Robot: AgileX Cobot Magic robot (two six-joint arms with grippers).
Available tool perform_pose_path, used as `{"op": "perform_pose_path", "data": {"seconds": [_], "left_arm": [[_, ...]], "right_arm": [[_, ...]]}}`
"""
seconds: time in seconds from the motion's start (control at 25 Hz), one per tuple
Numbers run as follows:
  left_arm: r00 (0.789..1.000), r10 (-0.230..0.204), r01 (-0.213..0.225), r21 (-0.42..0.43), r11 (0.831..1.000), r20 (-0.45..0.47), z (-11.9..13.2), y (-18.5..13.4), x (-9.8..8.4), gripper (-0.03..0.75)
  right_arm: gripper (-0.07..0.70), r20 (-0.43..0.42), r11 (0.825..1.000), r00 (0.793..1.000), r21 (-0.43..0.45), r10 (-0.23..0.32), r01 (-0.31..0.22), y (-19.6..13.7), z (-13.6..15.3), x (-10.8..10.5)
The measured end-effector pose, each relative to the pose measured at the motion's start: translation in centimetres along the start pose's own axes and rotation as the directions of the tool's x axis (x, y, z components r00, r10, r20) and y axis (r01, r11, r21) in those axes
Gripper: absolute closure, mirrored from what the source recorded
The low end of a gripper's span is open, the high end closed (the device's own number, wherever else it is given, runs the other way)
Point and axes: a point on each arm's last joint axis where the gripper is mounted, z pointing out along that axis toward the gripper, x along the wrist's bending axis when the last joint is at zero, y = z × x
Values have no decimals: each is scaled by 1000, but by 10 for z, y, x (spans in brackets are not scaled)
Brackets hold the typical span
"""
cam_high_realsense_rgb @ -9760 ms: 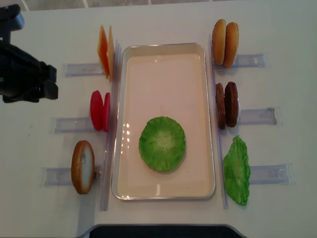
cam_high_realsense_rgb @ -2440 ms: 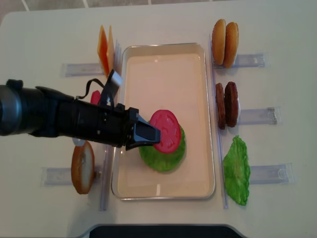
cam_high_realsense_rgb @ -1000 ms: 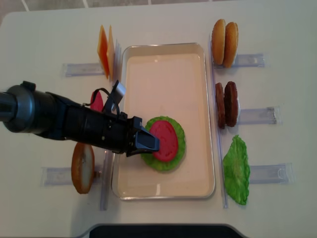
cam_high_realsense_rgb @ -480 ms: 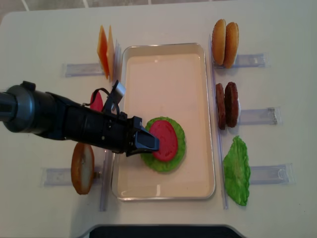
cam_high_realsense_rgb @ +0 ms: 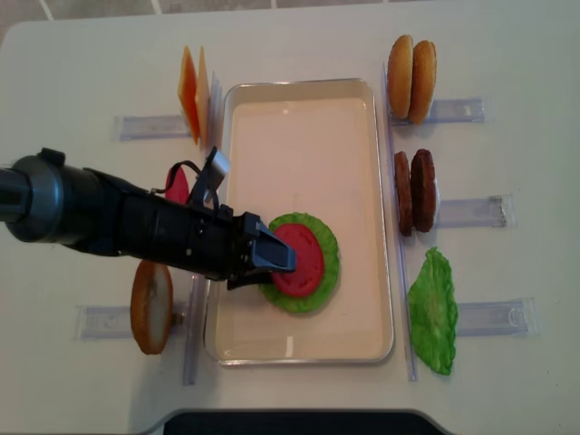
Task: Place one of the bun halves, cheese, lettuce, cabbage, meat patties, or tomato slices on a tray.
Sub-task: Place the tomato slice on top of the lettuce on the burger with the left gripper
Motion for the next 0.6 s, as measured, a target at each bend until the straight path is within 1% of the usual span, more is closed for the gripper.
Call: {"op": "perform_pose_path", "data": {"seconds": [0.08, 0.2, 0.44, 0.6], "left_arm": [[1000, -5, 5, 3, 1000, -1, 0, 0, 0, 287], [1000, -11, 11, 15, 1000, -8, 0, -1, 1, 256], [1000, -15, 16, 43, 999, -24, -1, -4, 1, 247], [999, -7, 8, 28, 1000, -45, -9, -5, -6, 245]], "right_arm": [[395, 0, 1000, 1000, 0, 0, 0, 0, 0, 0], [395, 0, 1000, 1000, 0, 0, 0, 0, 0, 0], [395, 0, 1000, 1000, 0, 0, 0, 0, 0, 0], [395, 0, 1000, 1000, 0, 0, 0, 0, 0, 0]]}}
